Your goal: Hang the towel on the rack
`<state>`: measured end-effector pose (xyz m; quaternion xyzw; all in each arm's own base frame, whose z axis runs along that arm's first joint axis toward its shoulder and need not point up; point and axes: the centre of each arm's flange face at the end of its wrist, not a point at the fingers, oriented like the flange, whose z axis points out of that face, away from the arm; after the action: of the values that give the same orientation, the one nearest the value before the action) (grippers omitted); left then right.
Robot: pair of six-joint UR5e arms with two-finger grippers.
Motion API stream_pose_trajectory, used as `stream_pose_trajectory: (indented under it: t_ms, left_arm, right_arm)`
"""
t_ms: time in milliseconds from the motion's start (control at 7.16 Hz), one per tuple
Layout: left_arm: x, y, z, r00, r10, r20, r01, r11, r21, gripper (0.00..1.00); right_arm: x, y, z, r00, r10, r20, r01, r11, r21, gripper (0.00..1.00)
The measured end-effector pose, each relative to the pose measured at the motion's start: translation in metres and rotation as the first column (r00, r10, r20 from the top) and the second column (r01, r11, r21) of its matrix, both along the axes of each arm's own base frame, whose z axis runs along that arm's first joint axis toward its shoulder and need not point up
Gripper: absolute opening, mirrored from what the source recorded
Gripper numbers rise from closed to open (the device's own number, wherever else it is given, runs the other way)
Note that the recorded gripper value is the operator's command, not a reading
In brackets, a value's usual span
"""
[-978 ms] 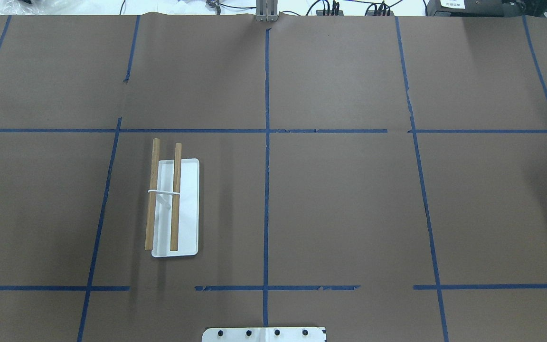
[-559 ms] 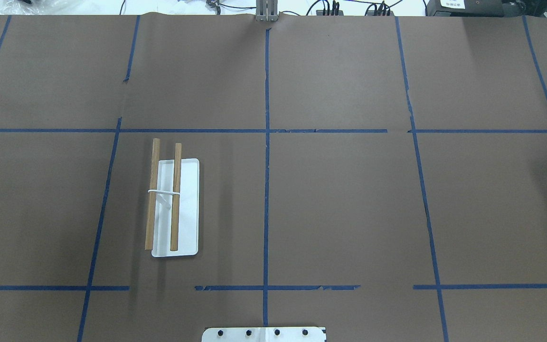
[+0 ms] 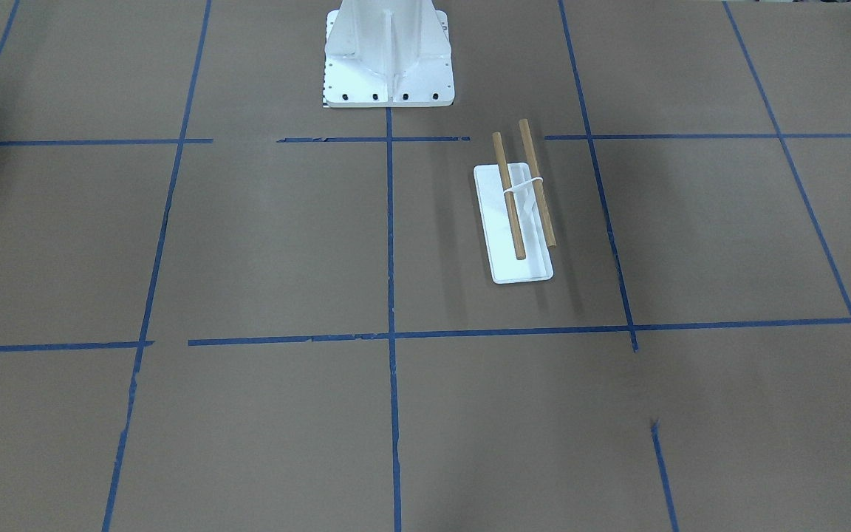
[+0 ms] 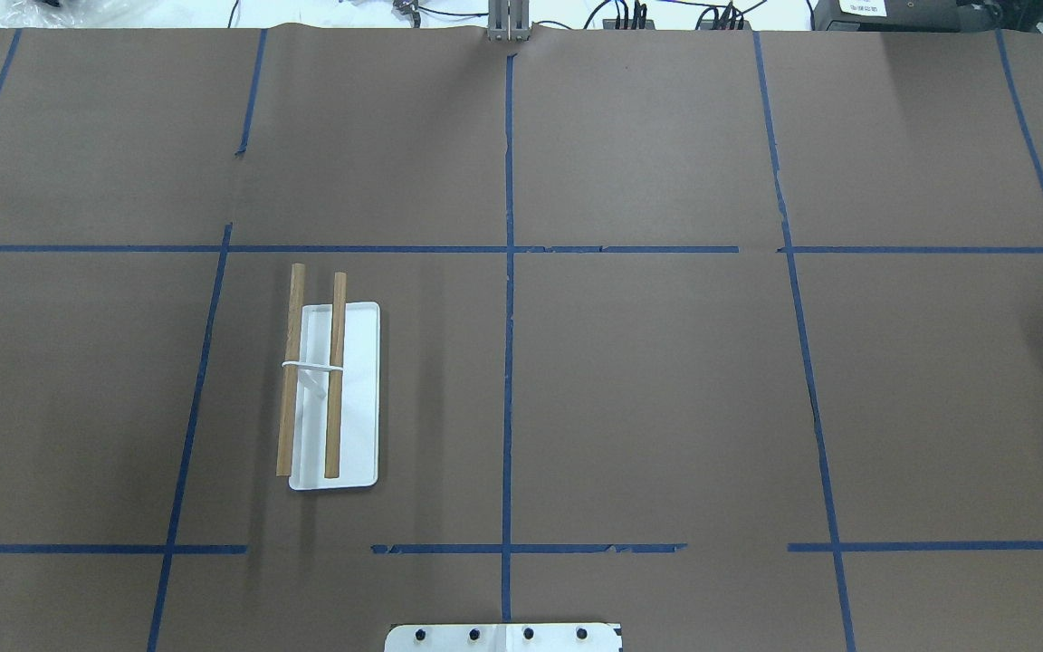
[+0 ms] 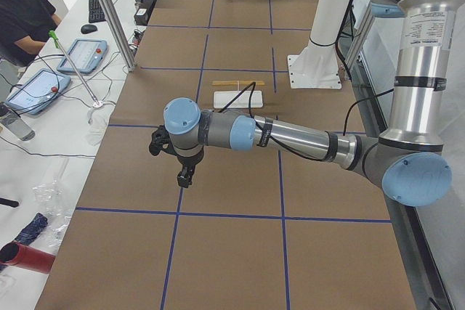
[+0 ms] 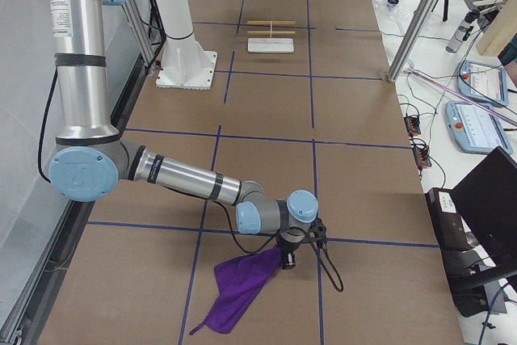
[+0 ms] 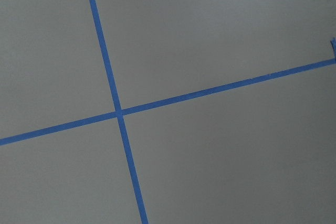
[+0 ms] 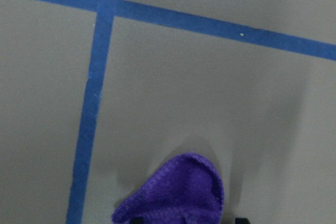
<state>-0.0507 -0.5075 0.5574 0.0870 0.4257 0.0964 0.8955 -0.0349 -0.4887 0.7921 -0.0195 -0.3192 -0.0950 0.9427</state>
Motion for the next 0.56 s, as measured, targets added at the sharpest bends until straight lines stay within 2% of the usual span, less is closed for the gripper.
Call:
stream_pose_trajectory:
  t_ms: [279, 559]
  left_arm:
    - [0.0, 0.0, -0.001, 1.0, 0.001, -0.006, -0.001, 1.0, 0.001, 1.0]
    - [0.001, 0.0, -0.004, 1.0, 0.002, -0.023, -0.002, 1.0, 0.002, 1.0]
  right_arm:
    - [-0.001, 0.001, -0.001, 1.0, 0.0, 0.018, -0.001, 1.0, 0.01, 0.0]
    - [-0.001, -0.007, -0.032, 0.993, 0.009, 0.114, -0.016, 0.998, 0.053, 0.0]
